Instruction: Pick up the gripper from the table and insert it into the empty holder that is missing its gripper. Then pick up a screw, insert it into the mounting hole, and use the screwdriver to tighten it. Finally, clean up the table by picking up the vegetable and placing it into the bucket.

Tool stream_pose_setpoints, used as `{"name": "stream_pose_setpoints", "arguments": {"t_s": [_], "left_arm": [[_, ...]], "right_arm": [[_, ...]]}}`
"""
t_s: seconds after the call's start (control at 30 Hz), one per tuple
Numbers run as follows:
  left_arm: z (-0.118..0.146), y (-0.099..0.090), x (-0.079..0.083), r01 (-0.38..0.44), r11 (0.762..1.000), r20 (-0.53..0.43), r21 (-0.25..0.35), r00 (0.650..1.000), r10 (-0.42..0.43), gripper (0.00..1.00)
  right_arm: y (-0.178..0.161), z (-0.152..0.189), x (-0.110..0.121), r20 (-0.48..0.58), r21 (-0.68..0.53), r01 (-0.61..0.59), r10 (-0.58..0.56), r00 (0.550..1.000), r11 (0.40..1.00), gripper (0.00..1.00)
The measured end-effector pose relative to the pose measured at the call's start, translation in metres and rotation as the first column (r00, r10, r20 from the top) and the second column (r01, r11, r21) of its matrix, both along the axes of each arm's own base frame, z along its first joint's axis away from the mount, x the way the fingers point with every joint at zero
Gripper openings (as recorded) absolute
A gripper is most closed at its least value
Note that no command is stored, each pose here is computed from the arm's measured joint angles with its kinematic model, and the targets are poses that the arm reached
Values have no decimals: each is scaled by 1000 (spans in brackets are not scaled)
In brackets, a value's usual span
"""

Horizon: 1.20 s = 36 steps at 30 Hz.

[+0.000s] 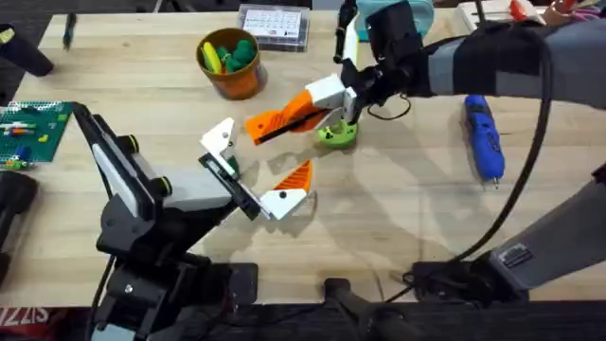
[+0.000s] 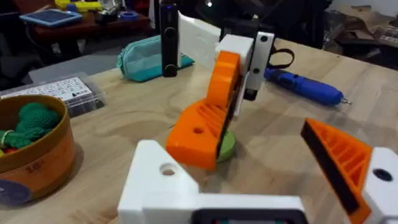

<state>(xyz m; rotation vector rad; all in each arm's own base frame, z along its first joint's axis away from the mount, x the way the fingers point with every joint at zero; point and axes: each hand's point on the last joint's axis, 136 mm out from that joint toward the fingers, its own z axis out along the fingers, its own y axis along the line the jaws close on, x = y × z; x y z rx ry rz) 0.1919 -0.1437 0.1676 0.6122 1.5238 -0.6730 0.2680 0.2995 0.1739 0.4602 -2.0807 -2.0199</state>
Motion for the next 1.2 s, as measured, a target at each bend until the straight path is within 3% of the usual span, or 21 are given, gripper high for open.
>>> {"name": "stream_pose_setpoints", "arguments": {"t_s": [0.17, 0.6, 1.2], "left_arm": [[0, 0, 0, 0, 1000, 0, 0, 1000, 0, 989], [-1, 0, 0, 0, 1000, -3, 1, 1000, 0, 989], [-5, 3, 3, -26, 1000, -28, 0, 999, 26, 988]], "right_arm": [[8, 4, -5, 49, 23, -27, 26, 998, 999, 18], [25, 4, -22, 58, 20, -83, 82, 995, 996, 18], [41, 0, -13, 55, -49, -27, 30, 998, 998, 18]]}}
